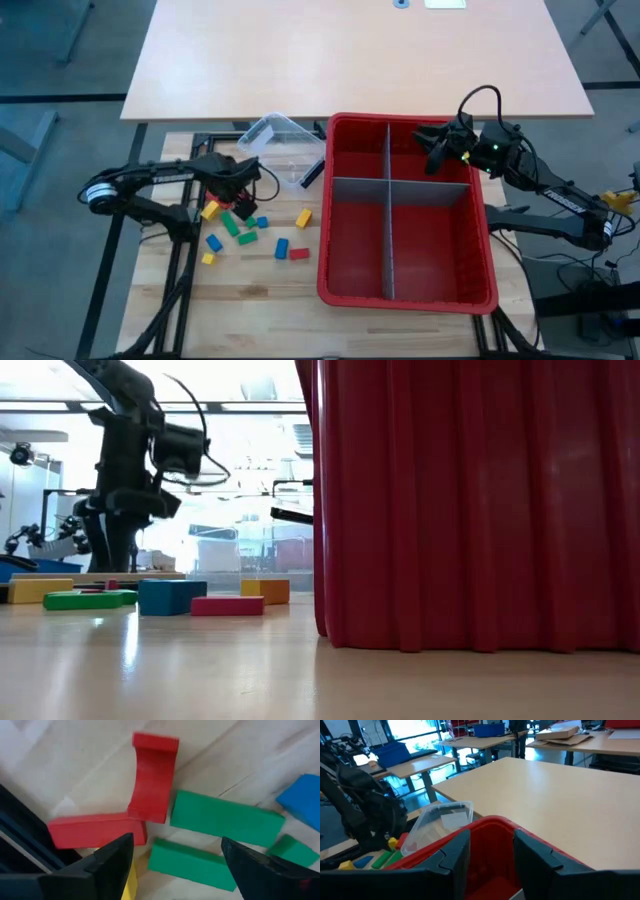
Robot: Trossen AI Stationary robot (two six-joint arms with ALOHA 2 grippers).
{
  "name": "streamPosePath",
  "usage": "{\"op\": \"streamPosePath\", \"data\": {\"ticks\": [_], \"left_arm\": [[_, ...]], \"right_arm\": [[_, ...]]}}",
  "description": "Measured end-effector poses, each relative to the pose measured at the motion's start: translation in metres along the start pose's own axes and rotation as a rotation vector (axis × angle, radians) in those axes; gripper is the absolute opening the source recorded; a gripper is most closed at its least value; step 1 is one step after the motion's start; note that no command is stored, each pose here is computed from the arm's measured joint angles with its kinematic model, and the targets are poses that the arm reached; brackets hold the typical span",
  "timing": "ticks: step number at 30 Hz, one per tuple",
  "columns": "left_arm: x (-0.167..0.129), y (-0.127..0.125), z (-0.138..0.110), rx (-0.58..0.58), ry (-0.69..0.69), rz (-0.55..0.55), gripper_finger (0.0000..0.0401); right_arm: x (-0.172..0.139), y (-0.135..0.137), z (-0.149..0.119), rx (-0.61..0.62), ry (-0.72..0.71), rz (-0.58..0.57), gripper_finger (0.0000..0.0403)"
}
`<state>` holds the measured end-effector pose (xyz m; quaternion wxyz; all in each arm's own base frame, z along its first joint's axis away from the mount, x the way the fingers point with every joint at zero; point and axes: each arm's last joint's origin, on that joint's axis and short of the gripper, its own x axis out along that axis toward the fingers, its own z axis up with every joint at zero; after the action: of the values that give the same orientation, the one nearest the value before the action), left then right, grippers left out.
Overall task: Sort blocks
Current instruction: Put the top red block into the top left of the red bin
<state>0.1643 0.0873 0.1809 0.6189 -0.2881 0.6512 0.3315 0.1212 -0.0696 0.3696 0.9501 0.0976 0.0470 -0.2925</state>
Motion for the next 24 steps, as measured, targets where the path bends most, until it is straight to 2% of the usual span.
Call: {"op": "streamPosePath", "data": {"ticks": [13,24], "left_arm": [[0.024,-0.009,0.017,0.018,0.026,0.038,0.0274],[0.018,-0.007,0.017,-0.002,-0.021,0.022,0.0273]], "right_arm": [[0.000,0.000,0.000,0.038,0.000,0.000,0.0115],[0.000,0.000,0.000,0.037,0.000,0.000,0.0123]]}}
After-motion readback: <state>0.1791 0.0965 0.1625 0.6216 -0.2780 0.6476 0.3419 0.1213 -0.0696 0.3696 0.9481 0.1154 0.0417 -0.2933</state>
